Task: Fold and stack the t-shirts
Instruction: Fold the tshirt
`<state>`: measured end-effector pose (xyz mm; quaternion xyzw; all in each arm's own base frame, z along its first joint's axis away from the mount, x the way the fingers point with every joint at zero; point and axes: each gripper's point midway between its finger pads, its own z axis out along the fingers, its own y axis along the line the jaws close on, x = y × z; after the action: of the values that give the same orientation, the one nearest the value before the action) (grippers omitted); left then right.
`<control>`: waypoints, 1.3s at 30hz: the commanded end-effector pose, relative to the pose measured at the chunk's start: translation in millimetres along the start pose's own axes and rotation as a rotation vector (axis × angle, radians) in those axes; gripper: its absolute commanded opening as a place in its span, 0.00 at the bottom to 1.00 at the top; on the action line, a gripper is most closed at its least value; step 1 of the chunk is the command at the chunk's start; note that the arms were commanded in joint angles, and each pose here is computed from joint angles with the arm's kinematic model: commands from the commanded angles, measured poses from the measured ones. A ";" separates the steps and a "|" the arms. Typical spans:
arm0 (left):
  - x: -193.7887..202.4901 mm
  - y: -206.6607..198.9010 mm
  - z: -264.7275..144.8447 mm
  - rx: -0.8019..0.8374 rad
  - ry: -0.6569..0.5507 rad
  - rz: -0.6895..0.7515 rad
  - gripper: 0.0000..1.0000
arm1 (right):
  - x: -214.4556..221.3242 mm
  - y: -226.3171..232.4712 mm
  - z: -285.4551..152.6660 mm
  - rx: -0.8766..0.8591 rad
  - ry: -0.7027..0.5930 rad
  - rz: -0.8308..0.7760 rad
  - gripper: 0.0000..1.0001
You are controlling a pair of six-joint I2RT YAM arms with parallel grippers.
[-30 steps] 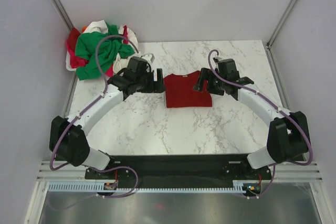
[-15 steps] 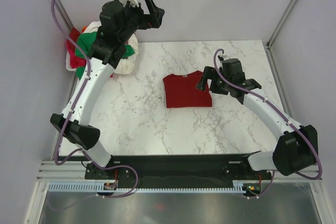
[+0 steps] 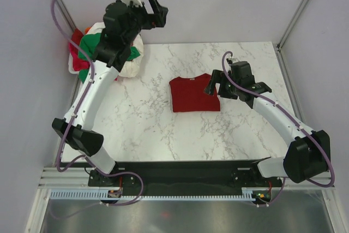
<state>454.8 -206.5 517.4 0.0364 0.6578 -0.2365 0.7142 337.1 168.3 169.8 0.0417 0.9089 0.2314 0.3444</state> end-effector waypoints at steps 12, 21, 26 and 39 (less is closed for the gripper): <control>350.1 90.3 -98.0 -0.298 0.801 -0.157 1.00 | -4.2 6.4 -12.4 -0.015 -0.012 -0.026 0.97; 222.8 32.1 -77.8 -0.028 0.548 -0.073 0.98 | -31.2 12.3 -31.2 0.041 -0.086 -0.058 0.97; 106.7 15.2 -58.4 -0.010 0.345 -0.014 1.00 | -97.5 51.2 -64.2 -0.014 -0.196 -0.202 0.98; 39.1 -16.3 -44.2 0.080 0.273 -0.035 1.00 | -237.0 129.4 -184.6 -0.118 -0.566 -0.264 0.98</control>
<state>402.0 -212.8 525.9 0.0648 0.6937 -0.2905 0.6559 392.2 156.4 517.7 -0.0314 0.7359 0.2247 0.6380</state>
